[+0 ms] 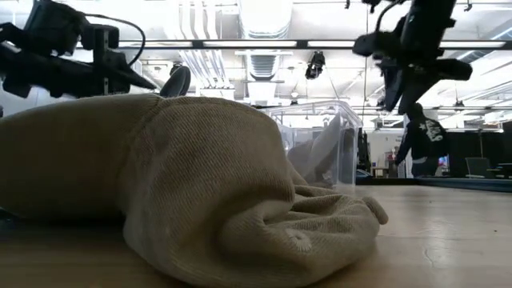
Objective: Pick & Place hat
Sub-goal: Adjust the transparent bins
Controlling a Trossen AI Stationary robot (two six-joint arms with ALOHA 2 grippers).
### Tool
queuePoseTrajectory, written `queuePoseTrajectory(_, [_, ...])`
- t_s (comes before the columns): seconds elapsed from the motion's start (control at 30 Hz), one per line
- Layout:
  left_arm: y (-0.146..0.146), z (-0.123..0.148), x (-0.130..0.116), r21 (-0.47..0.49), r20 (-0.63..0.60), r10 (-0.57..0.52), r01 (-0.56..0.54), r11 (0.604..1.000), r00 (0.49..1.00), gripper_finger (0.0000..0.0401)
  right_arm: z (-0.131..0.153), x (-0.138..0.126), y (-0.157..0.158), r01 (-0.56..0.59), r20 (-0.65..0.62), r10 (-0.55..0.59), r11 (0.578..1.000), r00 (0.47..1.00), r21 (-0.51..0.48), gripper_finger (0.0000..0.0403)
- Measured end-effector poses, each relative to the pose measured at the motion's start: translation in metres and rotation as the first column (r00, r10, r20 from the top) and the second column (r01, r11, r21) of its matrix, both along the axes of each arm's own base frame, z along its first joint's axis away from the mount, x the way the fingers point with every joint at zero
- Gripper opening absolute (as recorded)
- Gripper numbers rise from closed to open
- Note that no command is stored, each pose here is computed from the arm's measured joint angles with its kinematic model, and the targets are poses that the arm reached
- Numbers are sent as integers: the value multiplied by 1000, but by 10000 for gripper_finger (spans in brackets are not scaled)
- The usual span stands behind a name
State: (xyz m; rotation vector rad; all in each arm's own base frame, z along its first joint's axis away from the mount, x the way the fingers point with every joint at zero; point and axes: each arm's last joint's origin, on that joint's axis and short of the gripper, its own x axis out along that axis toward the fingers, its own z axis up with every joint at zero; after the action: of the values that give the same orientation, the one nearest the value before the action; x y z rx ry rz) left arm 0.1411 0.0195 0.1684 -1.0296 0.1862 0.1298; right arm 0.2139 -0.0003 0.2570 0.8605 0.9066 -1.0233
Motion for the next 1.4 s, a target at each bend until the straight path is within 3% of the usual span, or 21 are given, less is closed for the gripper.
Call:
queuePoseTrajectory(0.1, [-1,6,1,17,17,65,-65,998,998,225,7,-7,3,2,33,-2,1000,999,-12,109])
queuePoseTrajectory(0.23, [-4,39,5,71,194,120,-136,988,974,225,13,-12,3,25,68,-22,998,997,-51,109])
queuePoseTrajectory(0.33, [-7,64,7,112,347,32,-75,991,937,225,14,-13,3,17,73,-13,998,997,-66,109])
queuePoseTrajectory(0.43, [-10,92,8,167,513,-94,9,986,853,225,14,-13,3,15,71,-10,998,997,-69,109])
queuePoseTrajectory(0.5, [-11,112,8,254,610,-148,-15,967,778,225,14,-13,2,15,71,-10,997,997,-69,109])
queuePoseTrajectory(0.57, [-9,131,13,353,640,-155,-108,929,753,225,14,-13,2,13,73,-8,997,997,-70,109])
queuePoseTrajectory(0.6, [-5,139,17,409,612,-146,-153,900,777,225,14,-13,2,12,73,-7,997,997,-70,109])
queuePoseTrajectory(0.67, [9,150,26,495,444,-73,-176,851,893,225,14,-13,2,13,73,-7,997,997,-70,109])
queuePoseTrajectory(0.7, [21,154,27,521,277,8,-157,839,961,225,14,-13,2,13,74,-8,997,997,-70,109])
queuePoseTrajectory(0.73, [32,157,24,532,82,111,-138,836,990,225,14,-13,2,13,75,-7,998,997,-69,109])
queuePoseTrajectory(0.77, [43,157,19,538,-118,218,-122,834,969,225,14,-13,2,9,74,-4,998,997,-68,109])
queuePoseTrajectory(0.83, [60,158,5,521,-434,387,-124,845,813,225,14,-13,3,-4,68,9,997,998,-71,109])
queuePoseTrajectory(0.93, [74,174,-17,511,-630,523,-200,836,574,225,14,-14,2,-9,49,13,997,999,-81,109])
queuePoseTrajectory(1.0, [74,175,-27,488,-704,520,-201,849,483,225,13,-20,0,13,-3,-13,994,1000,-108,109])
queuePoseTrajectory(1.13, [72,169,-29,445,-710,500,-235,864,495,225,12,-30,-14,102,-84,-115,984,990,-144,109])
queuePoseTrajectory(1.27, [74,146,-23,366,-731,435,-237,900,526,225,11,-26,-39,80,-98,-91,991,991,-111,109])
queuePoseTrajectory(1.4, [79,124,-17,366,-744,418,-205,908,522,225,10,-30,-66,107,-129,-119,989,984,-98,109])
